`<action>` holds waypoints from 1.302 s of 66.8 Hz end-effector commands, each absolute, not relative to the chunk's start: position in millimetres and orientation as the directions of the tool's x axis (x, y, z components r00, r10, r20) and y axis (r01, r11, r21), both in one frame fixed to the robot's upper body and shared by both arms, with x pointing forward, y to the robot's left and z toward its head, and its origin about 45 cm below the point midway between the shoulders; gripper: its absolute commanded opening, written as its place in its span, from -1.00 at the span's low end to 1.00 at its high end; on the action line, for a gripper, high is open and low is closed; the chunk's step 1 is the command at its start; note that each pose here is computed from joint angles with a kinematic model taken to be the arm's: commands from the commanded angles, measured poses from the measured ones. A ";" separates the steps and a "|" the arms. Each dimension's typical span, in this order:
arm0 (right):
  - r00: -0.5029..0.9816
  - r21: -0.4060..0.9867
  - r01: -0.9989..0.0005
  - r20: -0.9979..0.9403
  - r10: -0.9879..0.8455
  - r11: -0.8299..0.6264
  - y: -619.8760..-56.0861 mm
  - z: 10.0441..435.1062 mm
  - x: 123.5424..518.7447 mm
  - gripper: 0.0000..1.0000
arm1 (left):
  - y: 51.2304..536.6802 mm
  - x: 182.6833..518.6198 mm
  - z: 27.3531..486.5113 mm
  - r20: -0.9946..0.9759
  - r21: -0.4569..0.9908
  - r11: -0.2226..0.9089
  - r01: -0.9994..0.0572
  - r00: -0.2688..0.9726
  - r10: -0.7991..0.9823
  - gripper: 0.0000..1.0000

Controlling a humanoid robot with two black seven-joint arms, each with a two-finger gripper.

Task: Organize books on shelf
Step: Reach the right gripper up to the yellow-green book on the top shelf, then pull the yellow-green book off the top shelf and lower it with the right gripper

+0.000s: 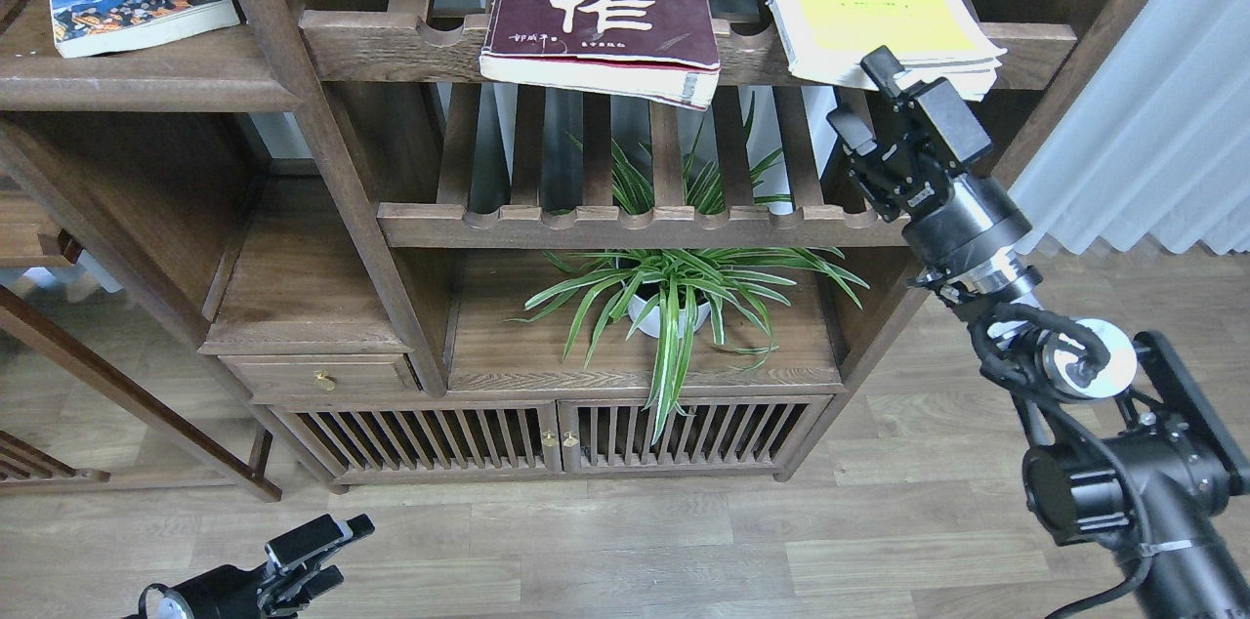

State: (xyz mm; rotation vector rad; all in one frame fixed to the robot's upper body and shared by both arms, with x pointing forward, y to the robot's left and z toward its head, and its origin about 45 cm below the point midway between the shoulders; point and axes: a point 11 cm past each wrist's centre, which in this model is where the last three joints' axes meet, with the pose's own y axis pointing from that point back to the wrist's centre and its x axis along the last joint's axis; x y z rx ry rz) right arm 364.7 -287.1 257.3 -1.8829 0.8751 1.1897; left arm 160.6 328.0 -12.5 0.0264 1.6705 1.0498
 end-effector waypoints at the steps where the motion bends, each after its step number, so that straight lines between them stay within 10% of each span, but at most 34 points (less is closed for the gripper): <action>1: 0.344 -0.208 -0.842 -0.918 -0.198 -0.498 -298.0 266.9 369.4 0.96 | 328.9 161.1 -13.9 -0.766 0.643 0.602 -0.474 -0.394 0.508 0.99; 35: 0.317 -0.161 -0.860 -0.912 -0.260 -0.485 -308.7 289.9 389.7 0.57 | 334.9 163.6 -14.0 -0.760 0.650 0.588 -0.482 -0.400 0.512 0.99; 51: 0.318 -0.154 -0.863 -0.905 -0.281 -0.481 -310.9 290.2 392.1 0.04 | 337.0 162.5 -13.9 -0.759 0.651 0.583 -0.486 -0.407 0.508 0.99; 66: 0.360 -0.194 -0.845 -0.896 -0.262 -0.498 -308.9 295.3 390.6 -0.88 | 338.0 161.3 -14.3 -0.758 0.653 0.581 -0.487 -0.410 0.507 0.99; 87: 0.405 -0.246 -0.832 -0.882 -0.241 -0.498 -327.1 311.2 386.0 -0.98 | 338.5 162.7 -13.3 -0.761 0.648 0.579 -0.495 -0.412 0.501 0.99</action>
